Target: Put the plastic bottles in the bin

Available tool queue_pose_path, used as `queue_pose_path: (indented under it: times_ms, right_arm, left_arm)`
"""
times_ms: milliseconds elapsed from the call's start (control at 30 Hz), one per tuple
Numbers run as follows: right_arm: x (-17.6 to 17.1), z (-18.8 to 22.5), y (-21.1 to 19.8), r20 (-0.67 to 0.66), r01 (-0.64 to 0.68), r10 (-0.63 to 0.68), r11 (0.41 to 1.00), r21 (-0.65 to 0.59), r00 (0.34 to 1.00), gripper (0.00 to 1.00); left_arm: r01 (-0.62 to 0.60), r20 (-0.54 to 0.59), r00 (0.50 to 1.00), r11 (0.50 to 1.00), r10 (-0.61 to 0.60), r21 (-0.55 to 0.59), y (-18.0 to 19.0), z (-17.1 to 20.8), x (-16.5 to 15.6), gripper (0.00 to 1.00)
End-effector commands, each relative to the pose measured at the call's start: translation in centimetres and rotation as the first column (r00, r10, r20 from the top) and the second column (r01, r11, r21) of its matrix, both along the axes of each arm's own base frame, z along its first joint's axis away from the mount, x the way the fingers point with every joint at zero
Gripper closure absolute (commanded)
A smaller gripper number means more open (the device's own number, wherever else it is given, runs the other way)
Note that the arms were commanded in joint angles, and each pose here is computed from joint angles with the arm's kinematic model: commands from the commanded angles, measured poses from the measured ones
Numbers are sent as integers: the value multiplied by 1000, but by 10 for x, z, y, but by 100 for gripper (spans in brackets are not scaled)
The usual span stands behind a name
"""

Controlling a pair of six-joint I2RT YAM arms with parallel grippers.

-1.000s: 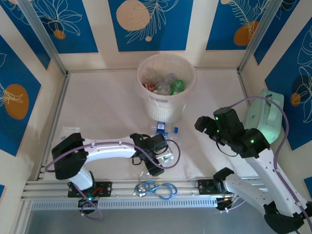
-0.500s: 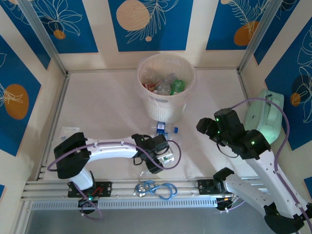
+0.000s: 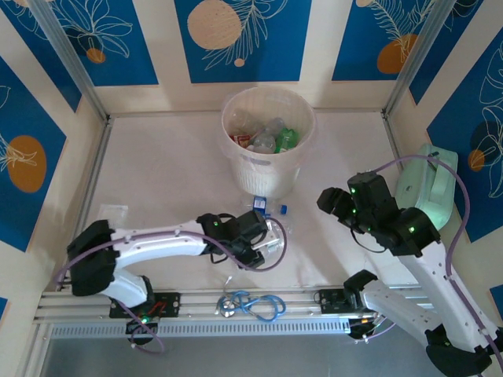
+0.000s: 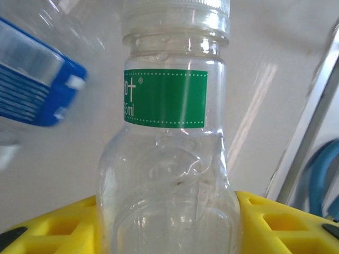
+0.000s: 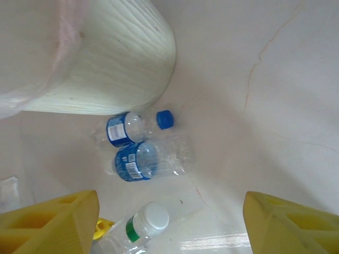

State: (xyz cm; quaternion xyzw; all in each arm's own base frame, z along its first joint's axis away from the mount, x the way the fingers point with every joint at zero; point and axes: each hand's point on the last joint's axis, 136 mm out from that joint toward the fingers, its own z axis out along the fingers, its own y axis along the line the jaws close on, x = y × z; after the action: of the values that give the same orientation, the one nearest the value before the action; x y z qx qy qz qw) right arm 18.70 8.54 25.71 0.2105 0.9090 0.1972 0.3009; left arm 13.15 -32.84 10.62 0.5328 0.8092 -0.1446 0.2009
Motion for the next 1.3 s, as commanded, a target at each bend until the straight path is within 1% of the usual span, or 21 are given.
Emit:
queue_pose_path:
  times_ms: [0,100,200,267,367,500,700,867,967,1100,1267]
  right_arm:
    - [-2,21,15,43,-84,82,995,45,996,28]
    - [-3,38,48,92,-234,224,965,120,970,27]
    - [-8,53,85,127,-388,370,904,177,920,26]
    - [-13,60,108,151,-469,447,865,177,882,21]
    - [-19,64,136,156,-546,526,827,137,836,18]
    - [-16,62,152,131,-562,551,824,71,824,17]
    - [-8,65,169,144,-572,559,816,79,817,21]
    - [-5,64,178,141,-580,566,810,85,812,25]
    - [-5,59,184,129,-586,575,806,78,808,27]
    - [-3,54,189,126,-588,577,805,77,807,30]
    - [0,51,195,131,-593,581,802,77,803,37]
  left_arm:
    - [-18,64,998,992,26,-128,-9,39,7,49]
    - [-47,68,996,971,64,-236,-7,67,10,48]
    - [-100,40,992,933,122,-346,0,95,17,48]
    - [-141,6,988,902,157,-408,6,111,22,46]
    - [-168,-27,984,870,175,-464,13,128,24,46]
    - [-181,-61,983,833,176,-523,17,144,21,46]
    - [-216,-123,976,757,178,-616,23,164,17,46]
    - [-256,-176,967,676,186,-691,28,181,19,46]
    - [-266,-202,964,637,173,-723,28,188,21,46]
    - [-274,-228,961,622,155,-734,27,189,21,46]
    - [-284,-249,958,609,144,-741,28,188,20,46]
